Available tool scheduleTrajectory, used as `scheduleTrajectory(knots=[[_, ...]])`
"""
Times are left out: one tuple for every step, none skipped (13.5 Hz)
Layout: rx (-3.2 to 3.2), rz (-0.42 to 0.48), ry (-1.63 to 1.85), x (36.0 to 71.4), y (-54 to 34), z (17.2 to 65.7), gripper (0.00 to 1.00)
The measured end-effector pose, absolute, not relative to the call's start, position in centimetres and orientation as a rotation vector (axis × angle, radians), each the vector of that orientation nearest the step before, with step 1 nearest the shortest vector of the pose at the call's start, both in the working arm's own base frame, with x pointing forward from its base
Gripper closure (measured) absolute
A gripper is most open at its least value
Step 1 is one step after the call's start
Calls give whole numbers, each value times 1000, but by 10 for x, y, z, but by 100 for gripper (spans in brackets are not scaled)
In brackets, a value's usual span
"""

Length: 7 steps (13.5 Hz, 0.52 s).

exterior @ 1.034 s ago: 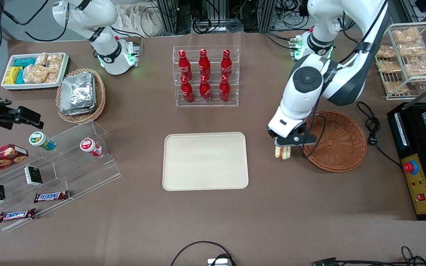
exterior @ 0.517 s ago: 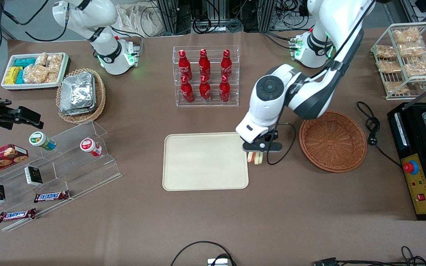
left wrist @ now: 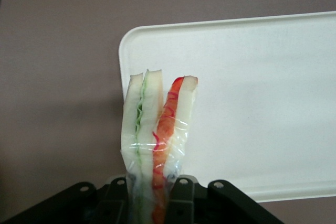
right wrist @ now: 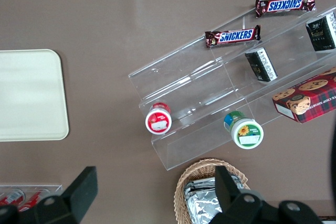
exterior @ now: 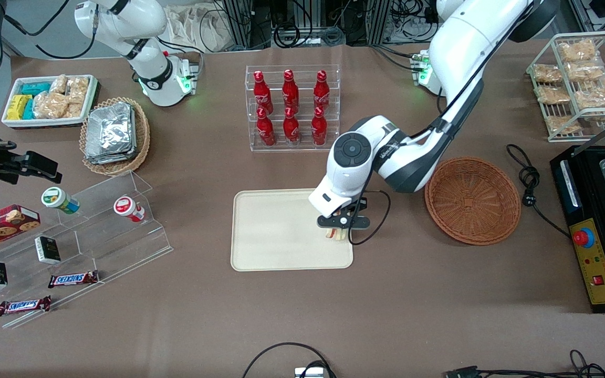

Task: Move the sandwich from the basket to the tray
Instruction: 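Lower the sandwich onto the cream tray with the left gripper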

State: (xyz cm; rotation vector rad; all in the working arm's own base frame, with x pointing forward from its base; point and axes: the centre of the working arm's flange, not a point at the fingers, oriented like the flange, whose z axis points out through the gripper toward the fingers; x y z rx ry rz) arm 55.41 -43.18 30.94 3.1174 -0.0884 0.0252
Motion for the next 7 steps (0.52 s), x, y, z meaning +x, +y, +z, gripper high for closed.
scheduleTrajectory(knots=[[3114,15,-84,556,-435,303,80],[3118,15,-84,558,-439,296,80],[3130,21,-79,559,-441,287,80],[3144,23,-67,560,-442,277,80],[3155,15,-60,559,-444,265,80],[3160,2,-48,558,-447,255,80],[3160,-8,-32,560,-449,247,80]])
